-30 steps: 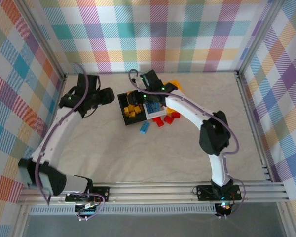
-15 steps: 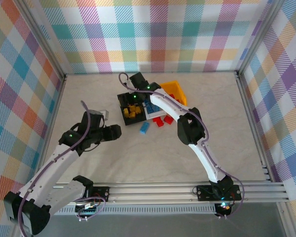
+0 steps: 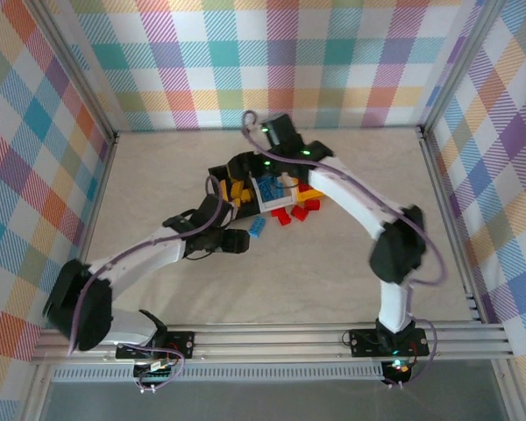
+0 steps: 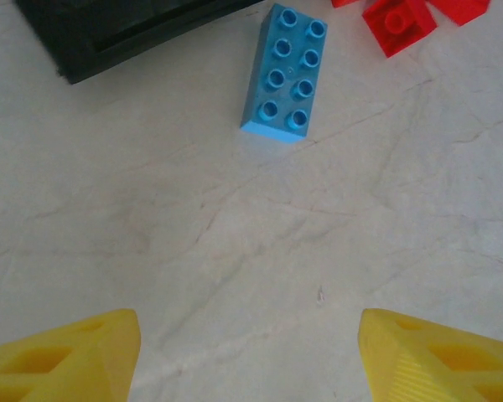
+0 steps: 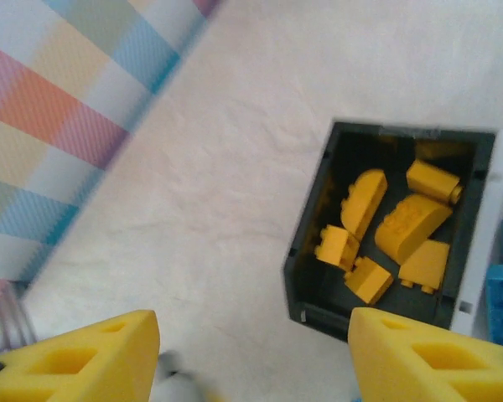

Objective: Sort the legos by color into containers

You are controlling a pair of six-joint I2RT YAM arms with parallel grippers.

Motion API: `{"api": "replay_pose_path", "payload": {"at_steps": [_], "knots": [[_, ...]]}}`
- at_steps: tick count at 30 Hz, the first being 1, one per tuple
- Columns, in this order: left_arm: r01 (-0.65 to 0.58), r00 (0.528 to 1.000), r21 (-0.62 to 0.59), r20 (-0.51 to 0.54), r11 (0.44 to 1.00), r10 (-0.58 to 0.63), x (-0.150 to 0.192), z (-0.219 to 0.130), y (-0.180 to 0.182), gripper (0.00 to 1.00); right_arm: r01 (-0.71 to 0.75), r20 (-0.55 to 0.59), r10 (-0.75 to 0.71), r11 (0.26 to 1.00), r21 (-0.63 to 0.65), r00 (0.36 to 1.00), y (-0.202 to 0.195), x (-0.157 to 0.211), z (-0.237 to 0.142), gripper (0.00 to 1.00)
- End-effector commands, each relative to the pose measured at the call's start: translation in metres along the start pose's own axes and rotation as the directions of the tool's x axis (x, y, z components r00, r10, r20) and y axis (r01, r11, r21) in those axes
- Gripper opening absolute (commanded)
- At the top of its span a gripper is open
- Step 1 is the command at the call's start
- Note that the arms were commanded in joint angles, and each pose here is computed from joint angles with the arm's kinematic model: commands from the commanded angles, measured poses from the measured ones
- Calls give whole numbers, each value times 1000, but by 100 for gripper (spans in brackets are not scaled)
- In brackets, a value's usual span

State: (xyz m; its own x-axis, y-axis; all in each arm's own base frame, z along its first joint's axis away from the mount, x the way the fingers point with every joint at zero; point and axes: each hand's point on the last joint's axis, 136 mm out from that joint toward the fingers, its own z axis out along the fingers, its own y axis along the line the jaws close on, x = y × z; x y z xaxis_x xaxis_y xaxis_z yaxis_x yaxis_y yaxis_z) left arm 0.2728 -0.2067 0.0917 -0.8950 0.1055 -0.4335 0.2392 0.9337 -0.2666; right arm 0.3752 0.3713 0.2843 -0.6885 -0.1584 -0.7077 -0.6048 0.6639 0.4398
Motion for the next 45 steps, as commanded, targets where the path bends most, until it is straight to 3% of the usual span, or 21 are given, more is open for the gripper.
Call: {"api": "replay_pose_path", "payload": {"at_steps": [1,5,9,18,22,25,27,33,39,45], "knots": [[-95,995,15,25,995,95,-22,20,-17,70,-16,66,11,997,81,998,-21,9,-46,63],[-134,991,-10,-9,991,134,-30,43,-21,70,-53,50,45,984,170,998,-46,55,-86,71],[-150,988,-21,-28,988,150,-39,60,-25,70,-87,12,87,965,247,996,-71,105,-110,72],[-167,983,-66,-82,984,162,-48,98,-26,65,-176,-19,190,939,295,982,-100,174,-128,72],[-172,981,-99,-113,980,160,-46,107,-20,52,-206,-25,225,927,314,974,-111,186,-125,72],[-170,980,-111,-127,979,156,-45,108,-18,33,-248,-47,281,905,347,959,-125,195,-121,72],[-158,982,-121,-128,980,142,-45,104,-16,27,-268,-62,310,894,358,949,-133,199,-117,72],[-119,992,-95,-48,988,115,-65,61,-30,25,-293,-81,340,891,348,937,-151,203,-94,73],[-159,984,-97,61,983,165,-119,14,-51,26,-281,-134,344,894,349,929,-169,205,-60,72],[-175,977,-118,102,978,187,-175,26,-59,26,-281,-150,356,885,371,922,-186,197,-35,70]]}}
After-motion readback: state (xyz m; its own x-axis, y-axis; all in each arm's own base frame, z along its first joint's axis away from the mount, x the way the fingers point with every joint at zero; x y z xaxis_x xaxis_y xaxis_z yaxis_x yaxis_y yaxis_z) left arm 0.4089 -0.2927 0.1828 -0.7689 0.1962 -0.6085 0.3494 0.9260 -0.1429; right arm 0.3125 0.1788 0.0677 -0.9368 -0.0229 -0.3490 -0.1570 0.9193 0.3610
